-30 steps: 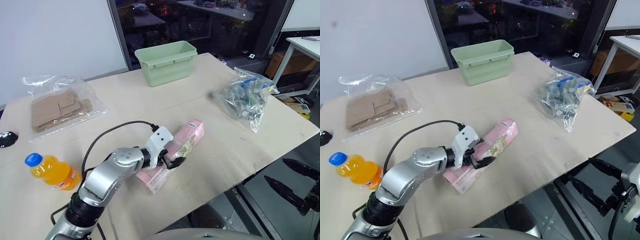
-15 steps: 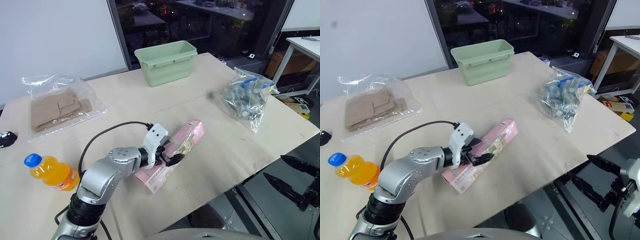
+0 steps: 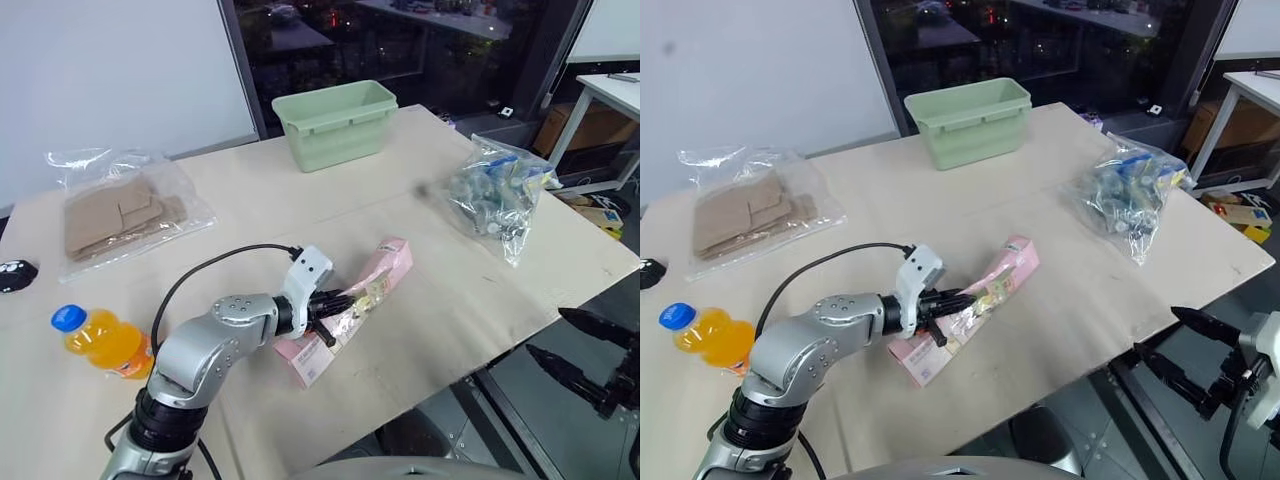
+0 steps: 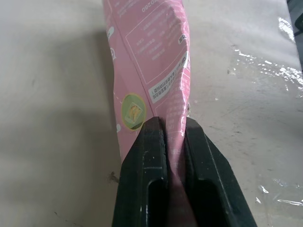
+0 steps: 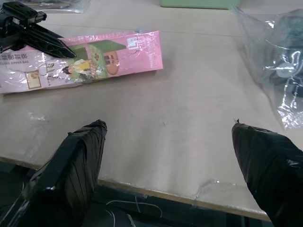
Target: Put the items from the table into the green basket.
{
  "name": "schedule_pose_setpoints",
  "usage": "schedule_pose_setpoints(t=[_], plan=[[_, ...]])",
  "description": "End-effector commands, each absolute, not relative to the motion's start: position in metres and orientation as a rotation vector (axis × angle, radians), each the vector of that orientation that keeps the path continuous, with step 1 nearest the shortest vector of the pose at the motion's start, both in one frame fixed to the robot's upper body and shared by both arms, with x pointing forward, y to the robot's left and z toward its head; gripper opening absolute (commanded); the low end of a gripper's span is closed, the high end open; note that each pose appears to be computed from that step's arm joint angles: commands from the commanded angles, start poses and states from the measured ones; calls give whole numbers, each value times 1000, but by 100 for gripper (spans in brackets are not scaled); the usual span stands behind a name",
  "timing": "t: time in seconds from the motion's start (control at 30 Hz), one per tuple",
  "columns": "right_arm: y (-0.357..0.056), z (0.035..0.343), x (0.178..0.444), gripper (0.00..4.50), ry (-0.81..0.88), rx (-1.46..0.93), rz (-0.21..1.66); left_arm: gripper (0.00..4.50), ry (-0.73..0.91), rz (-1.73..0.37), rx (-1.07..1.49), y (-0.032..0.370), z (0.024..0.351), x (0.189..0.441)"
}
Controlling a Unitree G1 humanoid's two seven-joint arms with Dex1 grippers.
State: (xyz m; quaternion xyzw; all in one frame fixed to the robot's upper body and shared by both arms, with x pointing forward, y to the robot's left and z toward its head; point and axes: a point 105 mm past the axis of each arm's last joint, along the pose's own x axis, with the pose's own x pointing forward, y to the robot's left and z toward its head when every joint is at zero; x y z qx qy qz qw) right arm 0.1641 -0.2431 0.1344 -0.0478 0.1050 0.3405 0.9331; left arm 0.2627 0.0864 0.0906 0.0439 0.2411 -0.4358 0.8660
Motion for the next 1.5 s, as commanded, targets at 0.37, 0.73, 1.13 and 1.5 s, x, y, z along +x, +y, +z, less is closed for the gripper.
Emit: schedule_pose_setpoints(t=[0.37, 0.73, 1.13, 1.5], plan=[[-215, 199, 203, 450, 9, -91, 918, 1, 41, -674, 237, 110, 222, 351], [-173, 241, 232, 450, -111, -54, 1166, 1, -290, -319, 476, 160, 347, 403], [-114, 269, 269, 450, -215, -29, 1376, 1, -358, 279, 821, 334, 436, 350], [-87, 278, 274, 450, -263, 0, 1506, 1, -62, 520, 981, 432, 407, 299]])
